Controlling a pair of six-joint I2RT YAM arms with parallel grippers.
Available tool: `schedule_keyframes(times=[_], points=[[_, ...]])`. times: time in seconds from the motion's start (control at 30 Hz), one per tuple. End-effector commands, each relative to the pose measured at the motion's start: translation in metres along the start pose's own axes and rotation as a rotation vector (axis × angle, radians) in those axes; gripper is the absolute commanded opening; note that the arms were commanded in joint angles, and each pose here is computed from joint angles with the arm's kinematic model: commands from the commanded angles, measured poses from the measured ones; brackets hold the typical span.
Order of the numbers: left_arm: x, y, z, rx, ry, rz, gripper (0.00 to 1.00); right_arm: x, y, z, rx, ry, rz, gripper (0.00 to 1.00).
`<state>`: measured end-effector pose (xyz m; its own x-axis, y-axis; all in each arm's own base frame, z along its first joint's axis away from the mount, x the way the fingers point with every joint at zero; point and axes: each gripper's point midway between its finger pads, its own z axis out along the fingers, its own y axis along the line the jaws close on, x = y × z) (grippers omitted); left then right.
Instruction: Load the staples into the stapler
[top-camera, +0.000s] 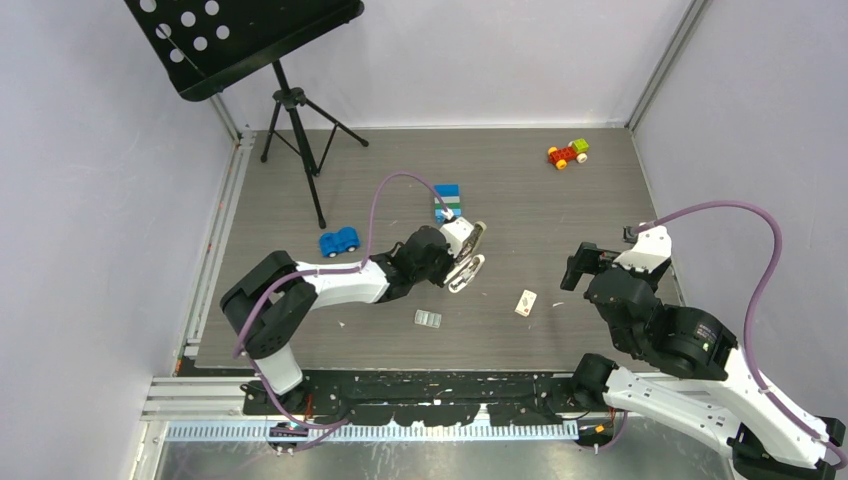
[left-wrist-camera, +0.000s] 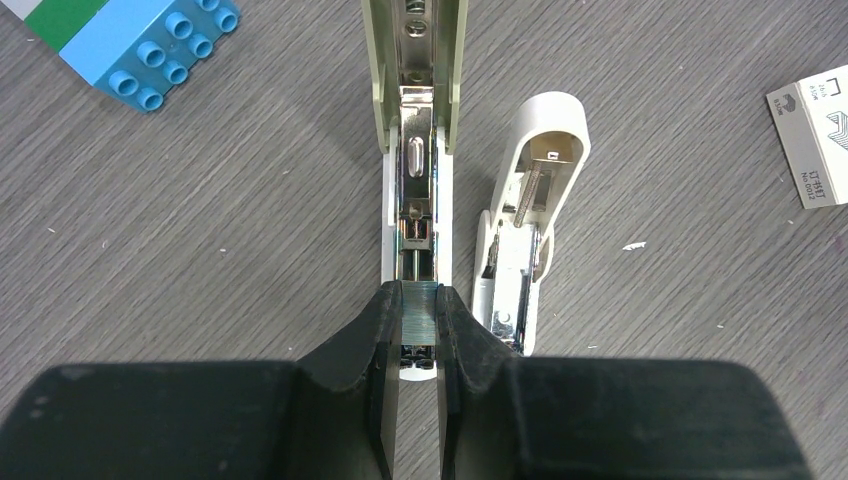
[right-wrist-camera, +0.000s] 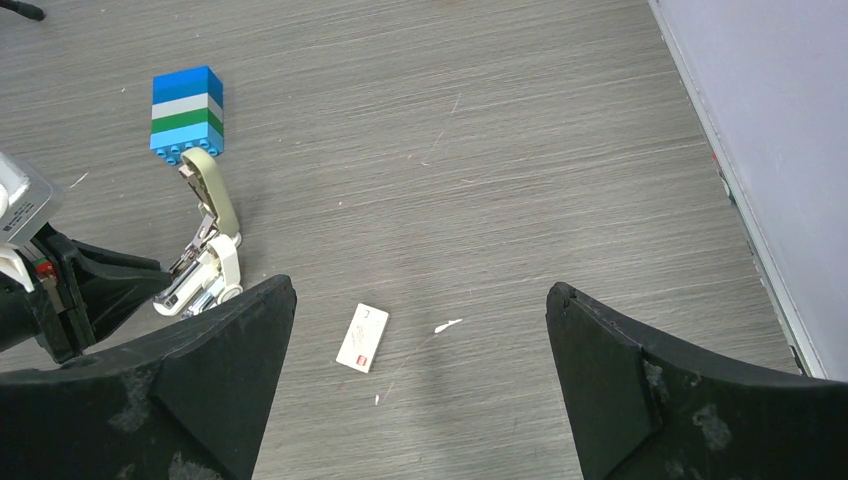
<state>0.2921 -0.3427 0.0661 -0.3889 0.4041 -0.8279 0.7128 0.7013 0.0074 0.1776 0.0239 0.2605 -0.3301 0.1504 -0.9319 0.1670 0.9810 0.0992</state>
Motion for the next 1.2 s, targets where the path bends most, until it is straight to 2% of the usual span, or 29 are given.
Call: schedule_keyframes(times=[0.0,0.7,1.17], points=[[-0.001,0.004,0.003,-0.008,-0.014,0.005,0.00,-0.005,0.003,0.002,0.009,-0.016,0.012,1.00],[-0.023,0.006,-0.013,-0.002,-0.062,0.017,0.00,-0.004,0.005,0.003,0.010,-0.010,0.002,1.00],[-0.005,0.005,0.000,0.012,-0.016,0.014,0.00,-0.003,0.005,0.003,0.011,-0.006,-0.002,1.00]])
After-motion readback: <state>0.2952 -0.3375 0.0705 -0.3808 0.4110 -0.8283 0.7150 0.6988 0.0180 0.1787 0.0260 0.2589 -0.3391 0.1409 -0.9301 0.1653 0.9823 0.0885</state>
